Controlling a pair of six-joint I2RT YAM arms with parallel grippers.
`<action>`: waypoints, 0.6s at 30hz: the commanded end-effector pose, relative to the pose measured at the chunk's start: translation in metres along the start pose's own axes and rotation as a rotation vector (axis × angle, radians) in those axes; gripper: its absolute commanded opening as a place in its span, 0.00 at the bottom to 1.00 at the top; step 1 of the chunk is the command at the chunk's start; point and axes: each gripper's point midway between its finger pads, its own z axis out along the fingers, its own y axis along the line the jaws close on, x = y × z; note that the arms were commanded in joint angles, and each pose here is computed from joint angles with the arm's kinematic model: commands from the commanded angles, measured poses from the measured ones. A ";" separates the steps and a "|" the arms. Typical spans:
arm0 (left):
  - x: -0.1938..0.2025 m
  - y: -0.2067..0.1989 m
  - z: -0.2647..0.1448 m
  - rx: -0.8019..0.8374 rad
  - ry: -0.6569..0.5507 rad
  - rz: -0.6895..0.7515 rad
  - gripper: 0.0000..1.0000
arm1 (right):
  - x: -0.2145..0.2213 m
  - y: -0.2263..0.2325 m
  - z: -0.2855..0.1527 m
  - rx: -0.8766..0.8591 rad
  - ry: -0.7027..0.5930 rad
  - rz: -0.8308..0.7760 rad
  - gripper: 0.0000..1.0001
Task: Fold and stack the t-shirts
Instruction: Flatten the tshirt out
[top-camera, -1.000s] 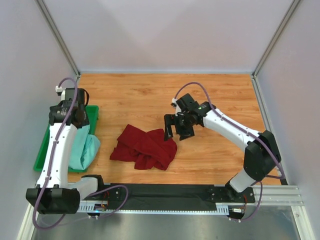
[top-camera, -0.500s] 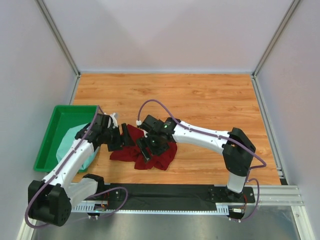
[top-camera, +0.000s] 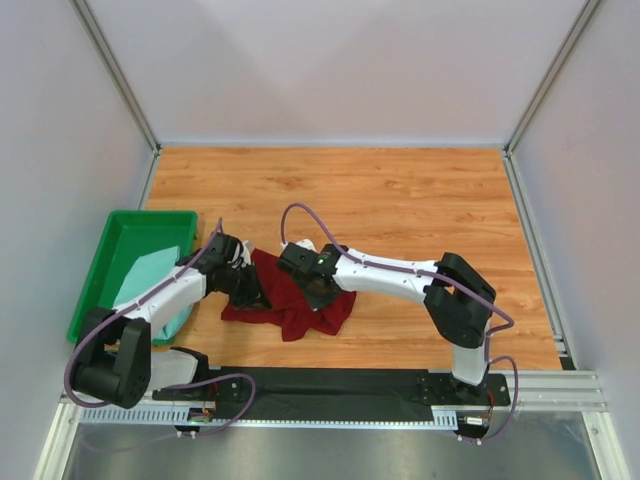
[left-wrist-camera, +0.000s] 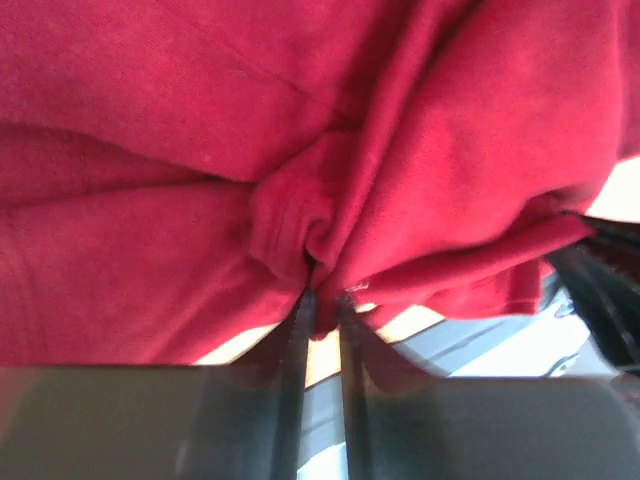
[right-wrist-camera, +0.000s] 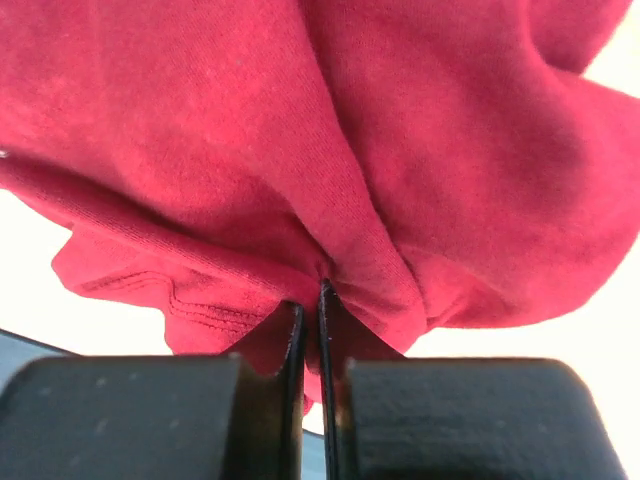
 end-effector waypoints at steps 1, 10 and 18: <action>-0.034 -0.027 -0.026 0.003 -0.119 0.095 0.00 | -0.021 -0.013 -0.035 0.037 -0.111 0.042 0.00; -0.081 -0.090 -0.229 -0.103 -0.684 0.314 0.00 | -0.031 0.035 -0.178 -0.316 -0.254 0.000 0.00; -0.066 -0.163 -0.364 0.088 -1.019 0.525 0.00 | -0.014 0.087 -0.288 -0.706 -0.331 -0.037 0.03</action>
